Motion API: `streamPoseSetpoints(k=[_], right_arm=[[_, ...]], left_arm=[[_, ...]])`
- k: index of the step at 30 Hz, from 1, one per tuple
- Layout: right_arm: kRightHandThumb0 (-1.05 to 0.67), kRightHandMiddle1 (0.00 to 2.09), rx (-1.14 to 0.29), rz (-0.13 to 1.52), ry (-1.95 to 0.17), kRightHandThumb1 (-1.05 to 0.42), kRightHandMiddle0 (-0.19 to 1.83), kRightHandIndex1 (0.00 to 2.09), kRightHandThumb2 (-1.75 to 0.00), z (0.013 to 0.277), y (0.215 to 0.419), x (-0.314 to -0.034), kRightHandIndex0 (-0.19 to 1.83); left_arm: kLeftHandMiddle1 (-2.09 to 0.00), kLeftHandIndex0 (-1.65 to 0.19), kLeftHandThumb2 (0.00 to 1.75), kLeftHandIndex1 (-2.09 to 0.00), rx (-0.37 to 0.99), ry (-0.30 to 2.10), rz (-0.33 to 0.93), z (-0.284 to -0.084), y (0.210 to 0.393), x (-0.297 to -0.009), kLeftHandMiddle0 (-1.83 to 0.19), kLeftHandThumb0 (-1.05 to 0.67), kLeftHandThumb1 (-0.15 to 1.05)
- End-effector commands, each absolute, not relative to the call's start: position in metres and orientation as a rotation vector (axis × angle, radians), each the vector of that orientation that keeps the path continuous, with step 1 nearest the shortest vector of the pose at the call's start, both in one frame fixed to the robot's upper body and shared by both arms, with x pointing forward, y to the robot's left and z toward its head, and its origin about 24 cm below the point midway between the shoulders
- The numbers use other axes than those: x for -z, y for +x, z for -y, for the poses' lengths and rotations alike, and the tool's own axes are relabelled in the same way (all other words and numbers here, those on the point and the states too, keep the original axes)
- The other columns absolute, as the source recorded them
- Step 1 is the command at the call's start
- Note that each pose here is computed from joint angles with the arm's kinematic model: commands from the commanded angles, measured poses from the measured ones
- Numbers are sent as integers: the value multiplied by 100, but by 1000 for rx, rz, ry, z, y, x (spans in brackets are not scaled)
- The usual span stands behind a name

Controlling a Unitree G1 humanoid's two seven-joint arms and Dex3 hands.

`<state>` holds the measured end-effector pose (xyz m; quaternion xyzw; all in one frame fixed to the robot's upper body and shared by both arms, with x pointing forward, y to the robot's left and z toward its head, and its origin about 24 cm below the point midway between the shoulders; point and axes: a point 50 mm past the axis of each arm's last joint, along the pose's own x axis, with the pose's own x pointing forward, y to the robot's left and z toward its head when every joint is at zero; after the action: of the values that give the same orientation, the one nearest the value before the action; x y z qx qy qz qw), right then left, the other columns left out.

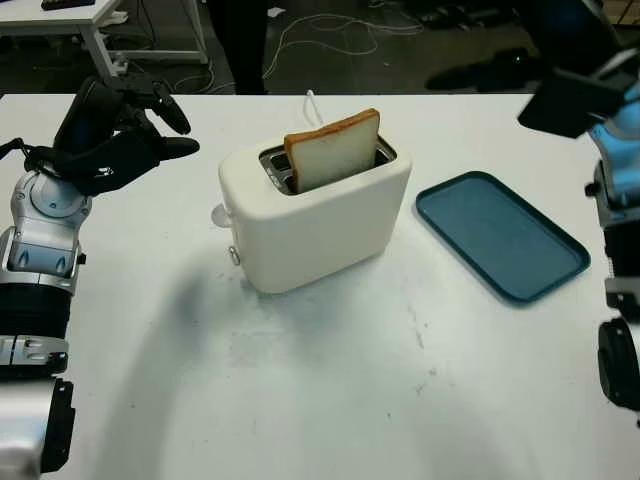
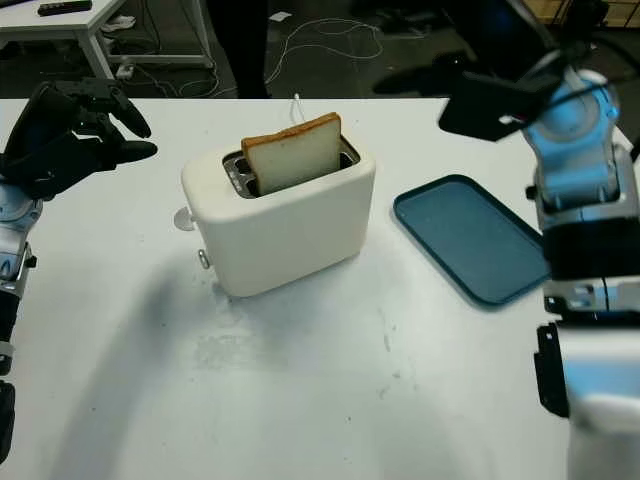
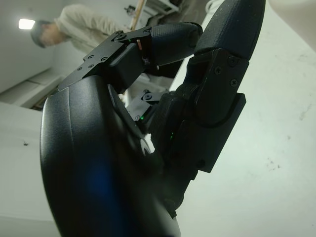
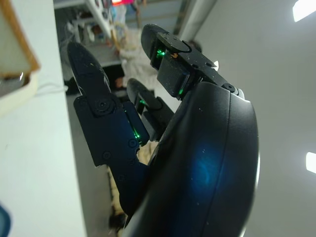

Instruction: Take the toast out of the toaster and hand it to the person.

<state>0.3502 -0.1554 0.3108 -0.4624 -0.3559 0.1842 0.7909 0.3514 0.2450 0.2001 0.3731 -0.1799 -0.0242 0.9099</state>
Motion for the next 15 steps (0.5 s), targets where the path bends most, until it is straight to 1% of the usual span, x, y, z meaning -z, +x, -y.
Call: streamPoseSetpoints(k=[1,3,6,10,15], right_arm=[[-71,2,-458,787,-1024,-70,82,4,0,139,350,-312,87],[-77,1,-495,789,-1062,-69,80,3,0,129,352,-310,83],[-80,0,-542,727,-1152,-65,78,1,0,113,355,-304,78],[-79,0,-598,658,-1233,-62,73,0,0,95,361,-294,75],[-75,0,-656,621,-1284,-60,71,1,0,83,369,-280,73]], left_arm=[[-122,-86,0,-122,54,761,358,-246,351,-196,-95,-105,81],[-122,-87,0,-122,55,761,361,-246,351,-196,-95,-105,81],[-122,-87,0,-122,56,760,364,-245,351,-196,-97,-105,81],[-122,-88,0,-121,67,762,366,-244,352,-197,-97,-105,81],[-121,-90,0,-120,71,752,371,-243,354,-195,-98,-105,81]])
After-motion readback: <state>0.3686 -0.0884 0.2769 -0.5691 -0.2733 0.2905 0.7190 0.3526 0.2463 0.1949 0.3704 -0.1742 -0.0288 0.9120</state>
